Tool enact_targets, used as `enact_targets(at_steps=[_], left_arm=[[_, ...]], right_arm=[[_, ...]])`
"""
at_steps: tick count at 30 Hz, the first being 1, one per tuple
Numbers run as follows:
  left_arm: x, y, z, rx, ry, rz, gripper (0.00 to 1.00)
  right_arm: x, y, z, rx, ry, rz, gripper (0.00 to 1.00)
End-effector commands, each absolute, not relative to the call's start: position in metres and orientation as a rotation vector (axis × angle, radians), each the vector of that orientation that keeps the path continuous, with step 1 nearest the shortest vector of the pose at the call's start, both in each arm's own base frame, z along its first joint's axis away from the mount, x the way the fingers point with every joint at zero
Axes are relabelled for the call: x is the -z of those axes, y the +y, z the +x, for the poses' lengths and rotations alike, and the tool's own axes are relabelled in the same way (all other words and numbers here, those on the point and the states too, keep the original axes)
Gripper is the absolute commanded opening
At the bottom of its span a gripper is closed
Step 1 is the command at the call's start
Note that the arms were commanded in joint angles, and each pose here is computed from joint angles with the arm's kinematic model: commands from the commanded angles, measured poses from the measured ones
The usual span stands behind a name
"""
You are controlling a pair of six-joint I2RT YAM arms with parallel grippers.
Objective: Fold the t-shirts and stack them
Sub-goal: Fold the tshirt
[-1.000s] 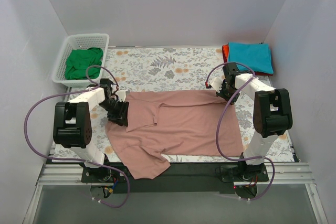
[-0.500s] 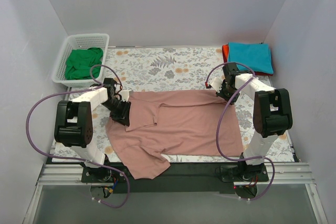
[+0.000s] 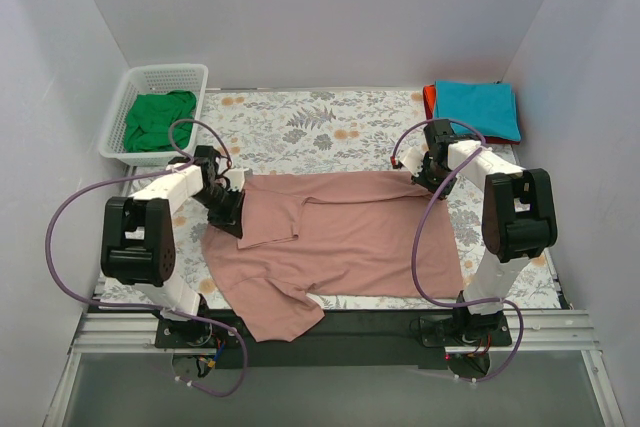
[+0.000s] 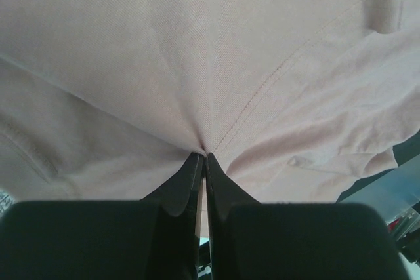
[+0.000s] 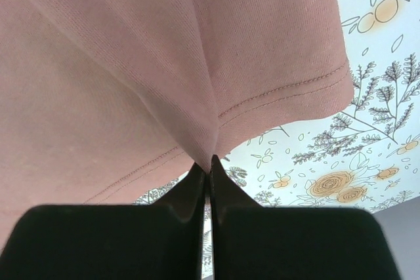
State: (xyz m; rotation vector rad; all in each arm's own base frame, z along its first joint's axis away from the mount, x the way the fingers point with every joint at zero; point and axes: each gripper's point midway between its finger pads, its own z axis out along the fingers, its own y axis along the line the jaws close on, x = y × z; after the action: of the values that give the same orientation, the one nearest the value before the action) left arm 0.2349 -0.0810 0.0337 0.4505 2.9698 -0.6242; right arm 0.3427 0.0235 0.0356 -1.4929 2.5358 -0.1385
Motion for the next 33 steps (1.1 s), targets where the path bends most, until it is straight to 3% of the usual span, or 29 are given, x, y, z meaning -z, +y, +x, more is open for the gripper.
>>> enact_targets(at_steps=[1, 21, 22, 24, 26, 27, 30, 33], left_arm=[[-0.068, -0.082, 0.240, 0.606, 2.885, 0.515, 0.00], [-0.069, -0.075, 0.213, 0.602, 2.990, 0.514, 0.00], [-0.065, -0.075, 0.211, 0.607, 3.007, 0.512, 0.00], [-0.063, -0.075, 0.210, 0.617, 3.010, 0.525, 0.18], [-0.070, -0.077, 0.215, 0.630, 2.970, 0.535, 0.34], [-0.076, -0.076, 0.222, 0.637, 2.938, 0.525, 0.37], [-0.102, -0.075, 0.256, 0.636, 2.820, 0.480, 0.39], [-0.119, -0.075, 0.289, 0.614, 2.735, 0.450, 0.38]], right_arm=[[-0.044, 0.022, 0.347, 0.177, 2.514, -1.507, 0.01], [-0.044, 0.013, 0.336, 0.218, 2.479, -1.608, 0.02], [-0.041, 0.013, 0.334, 0.214, 2.486, -1.613, 0.09], [-0.039, 0.013, 0.331, 0.205, 2.494, -1.622, 0.30], [-0.042, 0.014, 0.332, 0.196, 2.477, -1.626, 0.40], [-0.048, 0.016, 0.331, 0.190, 2.469, -1.622, 0.47], [-0.073, 0.028, 0.344, 0.123, 2.419, -1.569, 0.56], [-0.095, 0.046, 0.364, 0.030, 2.380, -1.481, 0.53]])
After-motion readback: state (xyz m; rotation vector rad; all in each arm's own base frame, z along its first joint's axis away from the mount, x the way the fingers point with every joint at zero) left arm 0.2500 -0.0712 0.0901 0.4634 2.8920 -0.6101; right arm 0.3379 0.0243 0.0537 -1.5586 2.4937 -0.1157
